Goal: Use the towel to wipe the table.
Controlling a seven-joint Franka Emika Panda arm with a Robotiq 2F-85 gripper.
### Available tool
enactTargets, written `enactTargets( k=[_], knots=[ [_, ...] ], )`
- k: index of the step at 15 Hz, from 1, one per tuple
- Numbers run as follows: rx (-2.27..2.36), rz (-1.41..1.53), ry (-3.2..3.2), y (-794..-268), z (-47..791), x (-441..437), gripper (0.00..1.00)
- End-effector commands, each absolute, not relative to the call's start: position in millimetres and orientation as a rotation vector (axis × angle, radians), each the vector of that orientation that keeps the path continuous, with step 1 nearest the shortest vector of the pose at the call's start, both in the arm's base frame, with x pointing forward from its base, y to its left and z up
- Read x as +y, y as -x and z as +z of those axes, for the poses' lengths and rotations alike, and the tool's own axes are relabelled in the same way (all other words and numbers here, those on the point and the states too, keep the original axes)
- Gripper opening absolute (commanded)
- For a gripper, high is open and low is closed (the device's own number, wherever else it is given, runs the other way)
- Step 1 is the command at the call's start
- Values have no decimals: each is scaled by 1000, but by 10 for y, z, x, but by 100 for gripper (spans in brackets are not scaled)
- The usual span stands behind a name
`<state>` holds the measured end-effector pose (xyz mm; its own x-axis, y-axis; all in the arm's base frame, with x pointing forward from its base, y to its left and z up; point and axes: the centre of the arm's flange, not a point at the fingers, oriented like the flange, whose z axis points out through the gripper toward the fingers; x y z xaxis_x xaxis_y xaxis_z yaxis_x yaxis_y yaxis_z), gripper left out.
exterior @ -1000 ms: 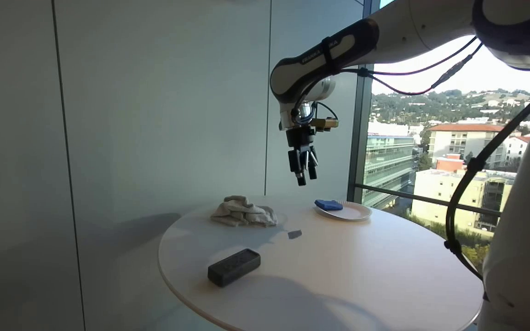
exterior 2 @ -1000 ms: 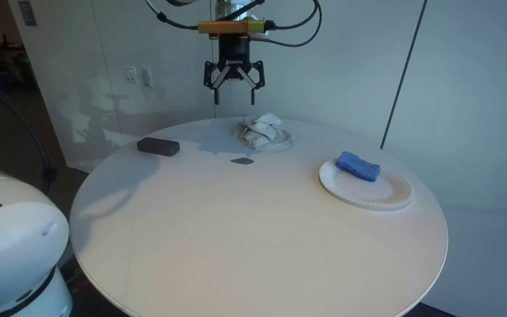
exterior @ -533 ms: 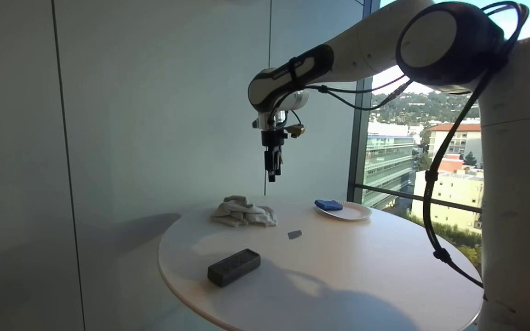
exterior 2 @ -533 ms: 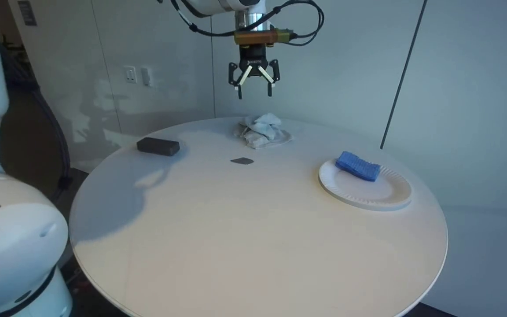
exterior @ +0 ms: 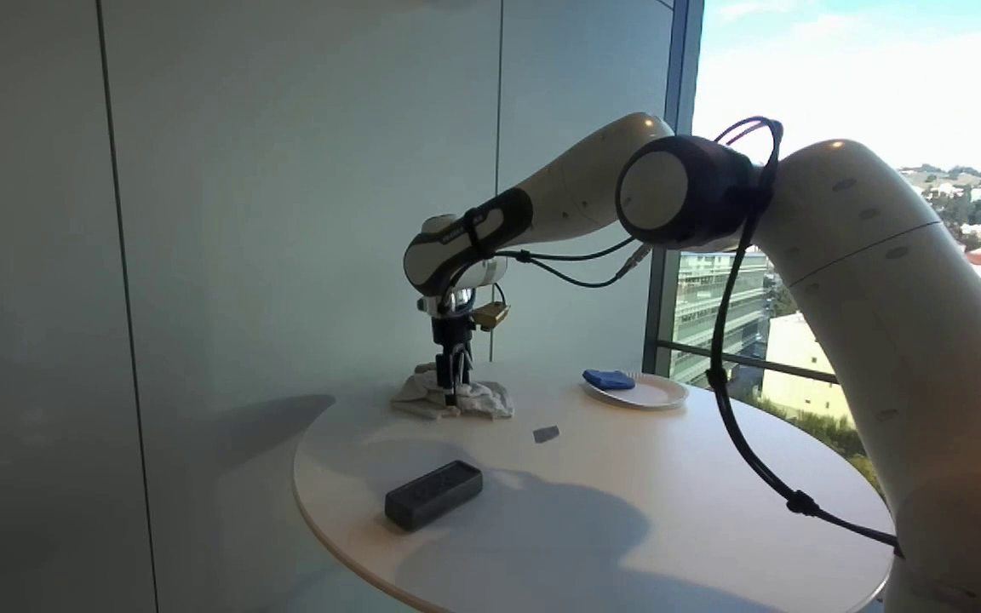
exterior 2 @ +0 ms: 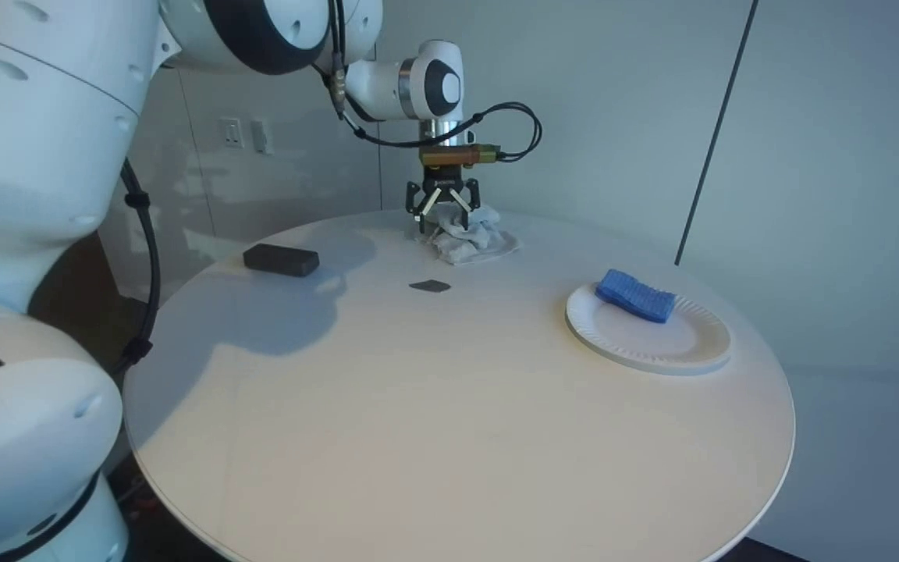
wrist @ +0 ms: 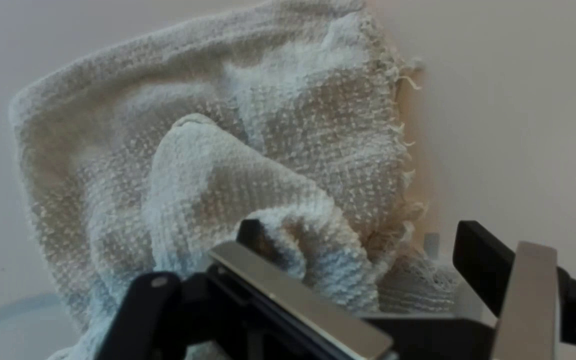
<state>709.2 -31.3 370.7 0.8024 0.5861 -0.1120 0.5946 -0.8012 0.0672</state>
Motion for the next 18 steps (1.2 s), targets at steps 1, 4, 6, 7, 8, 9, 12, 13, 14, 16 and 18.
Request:
enactTargets(
  k=[1, 4, 6, 7, 8, 9, 12, 13, 14, 16, 18],
  knots=[
    [777, -77, -2756, -7654, 3474, -551, 100],
    [778, -50, -2780, -7707, 3395, -686, 66],
    [790, -31, -2822, -7713, 3380, -693, 49],
    [787, -36, -2840, -7711, 3370, -697, 44],
    [778, -66, -2873, -7691, 3370, -697, 38],
    [771, -101, -2911, -7627, 3397, -695, 31],
    [668, -251, -2968, -7165, 3584, -780, 5],
    [588, -248, -2947, -6958, 3719, -813, 1],
    [497, -243, -2943, -6802, 3865, -851, 0],
    [370, -251, -2964, -6580, 4075, -903, 3],
    [322, -331, -3002, -6288, 4208, -932, 0]
  ],
)
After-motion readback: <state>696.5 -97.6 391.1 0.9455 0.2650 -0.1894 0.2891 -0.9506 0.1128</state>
